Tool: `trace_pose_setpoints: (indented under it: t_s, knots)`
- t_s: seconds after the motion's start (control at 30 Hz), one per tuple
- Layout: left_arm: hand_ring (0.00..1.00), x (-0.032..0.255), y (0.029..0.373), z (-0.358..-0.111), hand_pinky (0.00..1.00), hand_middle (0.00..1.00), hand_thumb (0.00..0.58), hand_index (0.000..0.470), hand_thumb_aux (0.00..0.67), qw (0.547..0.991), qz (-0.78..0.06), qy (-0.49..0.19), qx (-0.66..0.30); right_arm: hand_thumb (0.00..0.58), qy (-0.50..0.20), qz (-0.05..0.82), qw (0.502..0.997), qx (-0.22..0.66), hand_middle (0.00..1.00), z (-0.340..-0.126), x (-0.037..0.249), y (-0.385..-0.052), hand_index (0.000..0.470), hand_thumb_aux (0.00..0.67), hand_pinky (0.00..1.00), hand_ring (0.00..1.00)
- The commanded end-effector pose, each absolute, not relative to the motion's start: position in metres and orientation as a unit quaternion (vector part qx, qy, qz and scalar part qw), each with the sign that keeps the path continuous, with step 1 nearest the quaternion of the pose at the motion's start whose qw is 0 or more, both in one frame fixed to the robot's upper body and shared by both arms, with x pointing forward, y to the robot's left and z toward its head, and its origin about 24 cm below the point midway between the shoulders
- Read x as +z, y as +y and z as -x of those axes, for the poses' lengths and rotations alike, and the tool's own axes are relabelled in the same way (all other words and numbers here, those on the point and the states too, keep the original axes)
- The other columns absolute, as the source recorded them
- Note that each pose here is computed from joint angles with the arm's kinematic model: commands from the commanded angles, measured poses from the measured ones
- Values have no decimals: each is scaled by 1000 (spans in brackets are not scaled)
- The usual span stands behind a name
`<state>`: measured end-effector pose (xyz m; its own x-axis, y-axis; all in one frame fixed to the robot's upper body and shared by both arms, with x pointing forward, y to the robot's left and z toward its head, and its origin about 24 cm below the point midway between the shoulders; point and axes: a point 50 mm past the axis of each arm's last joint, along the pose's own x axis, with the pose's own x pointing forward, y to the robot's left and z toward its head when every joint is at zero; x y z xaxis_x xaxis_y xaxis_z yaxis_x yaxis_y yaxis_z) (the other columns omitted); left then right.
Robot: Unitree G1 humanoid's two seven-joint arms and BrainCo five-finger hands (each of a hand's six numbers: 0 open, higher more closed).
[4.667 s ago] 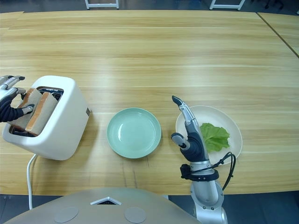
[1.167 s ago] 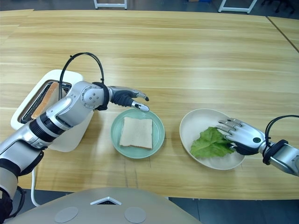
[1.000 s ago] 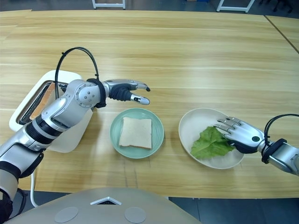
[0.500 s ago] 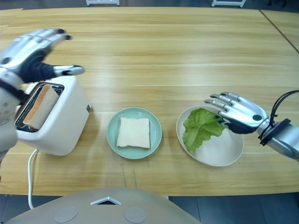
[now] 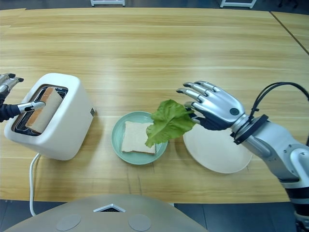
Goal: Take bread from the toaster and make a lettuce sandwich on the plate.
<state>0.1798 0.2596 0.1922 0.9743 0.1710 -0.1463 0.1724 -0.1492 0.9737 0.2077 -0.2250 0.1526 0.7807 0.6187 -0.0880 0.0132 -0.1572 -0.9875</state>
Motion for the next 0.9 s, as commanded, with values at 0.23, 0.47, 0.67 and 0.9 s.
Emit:
trace_pose_setpoints:
  t_s: [0.23, 0.47, 0.67, 0.9]
  knots:
    - [0, 167, 247, -185, 0, 0, 489, 284, 405, 641, -752, 133, -78, 580, -217, 660, 655, 299, 0, -226, 95, -173, 470, 670, 0, 0]
    - [686, 167, 233, -190, 686, 686, 580, 470, 670, 657, -739, 113, -95, 580, -191, 659, 660, 307, 0, -236, 65, -173, 470, 670, 0, 0]
    - [1000, 175, 231, -195, 1000, 1000, 580, 470, 670, 673, -731, 89, -68, 580, -231, 662, 650, 295, 0, -248, 61, -156, 470, 670, 0, 0]
    - [1000, 184, 223, -200, 1000, 1000, 580, 470, 670, 682, -726, 64, -59, 580, -273, 669, 629, 286, 0, -253, 66, -146, 470, 670, 0, 0]
